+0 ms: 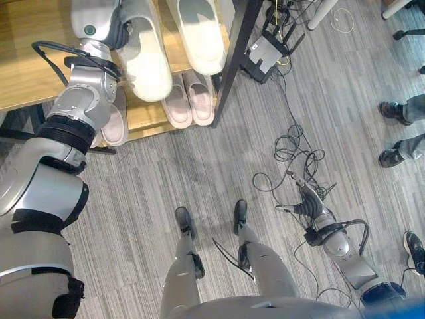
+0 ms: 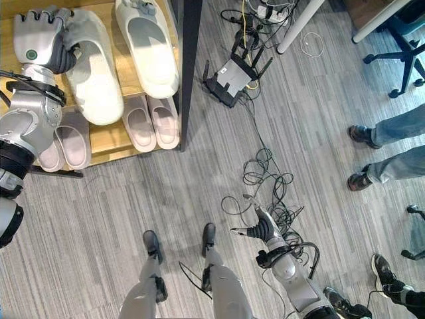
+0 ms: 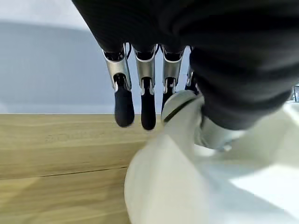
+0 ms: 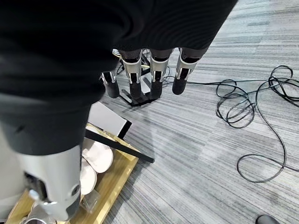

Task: Arrange the slippers neatly on the shoe rack.

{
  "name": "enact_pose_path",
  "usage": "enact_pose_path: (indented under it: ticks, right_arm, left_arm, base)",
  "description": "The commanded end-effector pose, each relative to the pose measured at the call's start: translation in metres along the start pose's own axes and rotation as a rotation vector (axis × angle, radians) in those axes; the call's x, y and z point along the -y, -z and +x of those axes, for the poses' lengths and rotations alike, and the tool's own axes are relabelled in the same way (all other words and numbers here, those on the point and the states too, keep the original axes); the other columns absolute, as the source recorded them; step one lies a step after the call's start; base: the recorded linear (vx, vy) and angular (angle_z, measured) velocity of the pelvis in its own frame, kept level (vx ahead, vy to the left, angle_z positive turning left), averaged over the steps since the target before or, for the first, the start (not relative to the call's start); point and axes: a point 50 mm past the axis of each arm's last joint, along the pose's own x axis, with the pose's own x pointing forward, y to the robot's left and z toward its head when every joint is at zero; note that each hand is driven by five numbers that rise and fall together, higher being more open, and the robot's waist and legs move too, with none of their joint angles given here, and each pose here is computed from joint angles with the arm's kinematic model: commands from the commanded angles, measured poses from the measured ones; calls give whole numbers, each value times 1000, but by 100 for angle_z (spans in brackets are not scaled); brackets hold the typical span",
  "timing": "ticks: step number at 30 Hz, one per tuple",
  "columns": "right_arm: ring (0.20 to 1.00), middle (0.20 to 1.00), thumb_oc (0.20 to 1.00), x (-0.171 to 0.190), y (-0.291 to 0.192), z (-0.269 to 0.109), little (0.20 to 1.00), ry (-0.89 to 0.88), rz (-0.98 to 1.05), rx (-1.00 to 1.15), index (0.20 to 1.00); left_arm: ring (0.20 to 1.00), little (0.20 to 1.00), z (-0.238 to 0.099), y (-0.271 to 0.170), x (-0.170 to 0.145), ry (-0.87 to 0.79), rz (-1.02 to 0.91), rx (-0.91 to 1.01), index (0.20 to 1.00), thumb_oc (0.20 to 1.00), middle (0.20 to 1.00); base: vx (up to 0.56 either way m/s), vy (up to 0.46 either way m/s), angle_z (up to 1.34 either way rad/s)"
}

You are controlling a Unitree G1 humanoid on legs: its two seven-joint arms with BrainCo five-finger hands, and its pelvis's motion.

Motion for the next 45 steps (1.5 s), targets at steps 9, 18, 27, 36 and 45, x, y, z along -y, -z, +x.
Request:
enact_pose_path:
  ticks: [9,18,27,36,45]
  right_arm:
    - [1000,1000,1000,-2,41,-16,1000,50,1,-160,1000]
    - [1000,1000,1000,-9,43,-7,1000,33,19,-198,1000]
    - [1000,1000,1000,-5,28,14,1000,14,-40,-126,1000]
    - [1000,1000,1000,-2,21,24,1000,-1,-70,-91,1000]
    - [1000,1000,1000,1,21,27,1000,13,-78,-94,1000]
  left_arm:
    - [1000,1000,28,0,-45,-284,-283,-145,1000,1000,1000]
    - [1000,1000,-10,-12,-29,-209,-436,-39,1000,1000,1000]
    - [1000,1000,-47,-60,1,-17,-636,100,1000,1000,1000]
    - [1000,1000,-53,-80,15,52,-690,100,1000,1000,1000]
    - [1000,1000,-66,-74,38,113,-775,-55,1000,1000,1000]
  base:
    - [22,5,6]
    - [-7,6,16]
    - [-74,8,10]
    - [-5,-4,-2]
    - [7,7,-3]
